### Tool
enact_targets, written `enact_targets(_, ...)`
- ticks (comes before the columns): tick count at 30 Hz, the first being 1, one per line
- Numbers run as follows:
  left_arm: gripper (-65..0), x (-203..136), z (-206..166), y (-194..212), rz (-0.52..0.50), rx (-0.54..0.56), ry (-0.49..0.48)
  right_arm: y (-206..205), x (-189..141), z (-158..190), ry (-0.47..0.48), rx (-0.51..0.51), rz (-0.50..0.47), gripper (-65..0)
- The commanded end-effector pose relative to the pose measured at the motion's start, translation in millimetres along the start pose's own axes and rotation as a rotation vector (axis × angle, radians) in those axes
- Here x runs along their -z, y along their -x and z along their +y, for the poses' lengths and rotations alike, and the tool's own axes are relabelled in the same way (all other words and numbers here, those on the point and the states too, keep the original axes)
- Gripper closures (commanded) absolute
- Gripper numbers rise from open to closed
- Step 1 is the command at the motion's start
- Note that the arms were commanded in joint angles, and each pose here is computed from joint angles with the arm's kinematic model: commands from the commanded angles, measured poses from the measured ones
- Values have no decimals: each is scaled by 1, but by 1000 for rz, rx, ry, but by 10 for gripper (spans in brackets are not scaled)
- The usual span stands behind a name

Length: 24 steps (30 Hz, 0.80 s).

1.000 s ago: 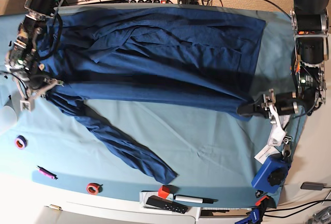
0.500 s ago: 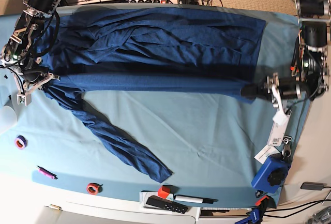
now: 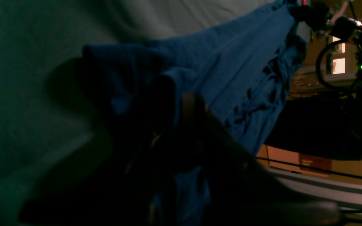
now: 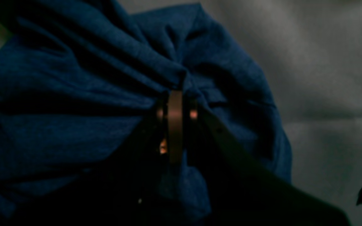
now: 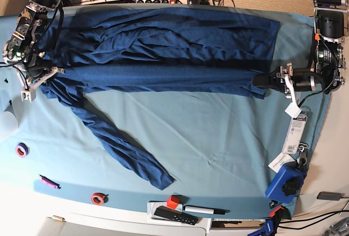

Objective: Layout the t-shirt on the table in an organized manner, then fold the t-shirt properly
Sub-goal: 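Lift the hem with both grippers and fold it over toward the collar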

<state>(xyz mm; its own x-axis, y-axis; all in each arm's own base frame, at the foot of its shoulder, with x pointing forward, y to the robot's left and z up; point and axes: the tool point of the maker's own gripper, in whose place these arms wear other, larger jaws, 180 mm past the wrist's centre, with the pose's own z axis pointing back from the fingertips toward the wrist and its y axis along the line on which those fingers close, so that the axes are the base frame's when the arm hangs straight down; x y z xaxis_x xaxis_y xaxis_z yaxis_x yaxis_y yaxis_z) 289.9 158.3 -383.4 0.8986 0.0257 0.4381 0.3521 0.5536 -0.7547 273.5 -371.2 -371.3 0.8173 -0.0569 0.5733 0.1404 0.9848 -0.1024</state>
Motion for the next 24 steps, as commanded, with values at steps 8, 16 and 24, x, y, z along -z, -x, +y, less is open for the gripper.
enact_targets(8, 0, -15, -3, -12, -5, 47, -14, -15, -12, -27, 87, -47, -21, 0)
enact_targets(16, 0, -14, -29, 0, 39, 161, 5, -20, -17, -38, 101, -59, -22, 0)
enact_targets(24, 0, -13, -32, -6, 4, 169, 10, -4, -16, -33, 77, -45, 39, 0)
